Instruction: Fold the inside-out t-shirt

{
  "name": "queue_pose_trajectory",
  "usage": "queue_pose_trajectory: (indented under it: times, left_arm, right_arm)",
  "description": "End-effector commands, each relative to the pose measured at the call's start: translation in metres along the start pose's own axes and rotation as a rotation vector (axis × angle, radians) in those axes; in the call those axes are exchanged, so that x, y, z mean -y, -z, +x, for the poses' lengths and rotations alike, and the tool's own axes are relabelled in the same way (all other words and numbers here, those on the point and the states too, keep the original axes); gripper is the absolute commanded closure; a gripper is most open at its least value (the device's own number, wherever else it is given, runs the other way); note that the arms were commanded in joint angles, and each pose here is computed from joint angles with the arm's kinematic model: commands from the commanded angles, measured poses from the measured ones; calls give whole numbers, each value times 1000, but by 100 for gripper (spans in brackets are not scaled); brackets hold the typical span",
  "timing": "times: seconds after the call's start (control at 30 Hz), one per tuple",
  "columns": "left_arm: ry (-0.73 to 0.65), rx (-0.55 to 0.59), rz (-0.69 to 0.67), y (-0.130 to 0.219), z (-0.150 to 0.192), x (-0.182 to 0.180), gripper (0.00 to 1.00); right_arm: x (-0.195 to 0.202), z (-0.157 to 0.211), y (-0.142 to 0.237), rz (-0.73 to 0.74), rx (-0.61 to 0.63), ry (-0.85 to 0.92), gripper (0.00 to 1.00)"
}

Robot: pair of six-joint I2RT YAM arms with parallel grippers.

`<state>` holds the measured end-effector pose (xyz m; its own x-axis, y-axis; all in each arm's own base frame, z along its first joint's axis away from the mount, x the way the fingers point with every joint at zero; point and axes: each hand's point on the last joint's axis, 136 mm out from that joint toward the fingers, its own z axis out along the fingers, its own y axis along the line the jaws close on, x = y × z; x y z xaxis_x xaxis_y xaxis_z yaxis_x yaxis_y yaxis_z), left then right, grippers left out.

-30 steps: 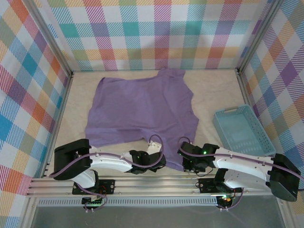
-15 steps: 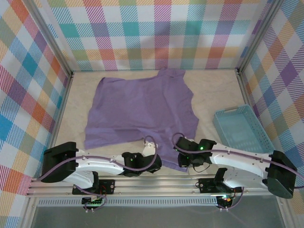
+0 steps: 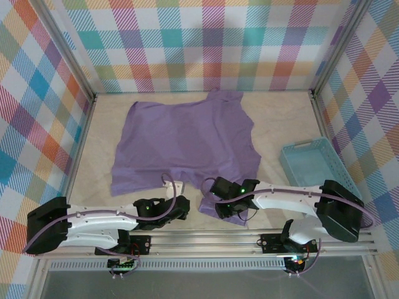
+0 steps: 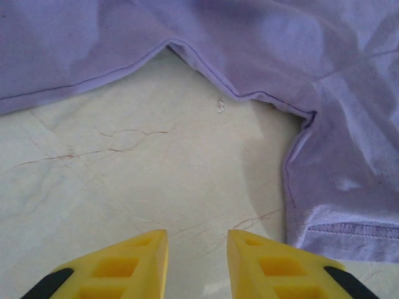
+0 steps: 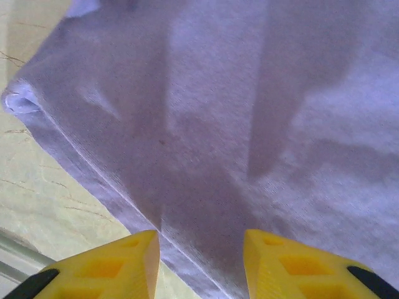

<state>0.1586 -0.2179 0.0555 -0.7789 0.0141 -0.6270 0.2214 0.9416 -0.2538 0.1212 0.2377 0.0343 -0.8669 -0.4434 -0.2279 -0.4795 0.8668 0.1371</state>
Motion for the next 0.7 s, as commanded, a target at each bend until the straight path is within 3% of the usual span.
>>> queue_pose_trajectory:
  times: [0.0, 0.23, 0.4, 0.53, 0.67]
  left_arm:
    - [35, 9, 1, 2, -1, -8, 68]
    - [35, -3, 8, 1, -2, -7, 67]
    - [44, 4, 10, 2, -3, -9, 64]
    - [43, -2, 6, 2, -2, -10, 64]
    - [47, 3, 7, 2, -3, -11, 61]
  right_arm:
    - [-13, -11, 1, -38, 20, 54, 60]
    - [-9, -9, -7, -5, 2, 67, 63]
    - [-9, -12, -2, -7, 17, 88, 73]
    - [-12, -6, 1, -35, 7, 124, 57]
    - [-12, -5, -1, -27, 5, 144, 53]
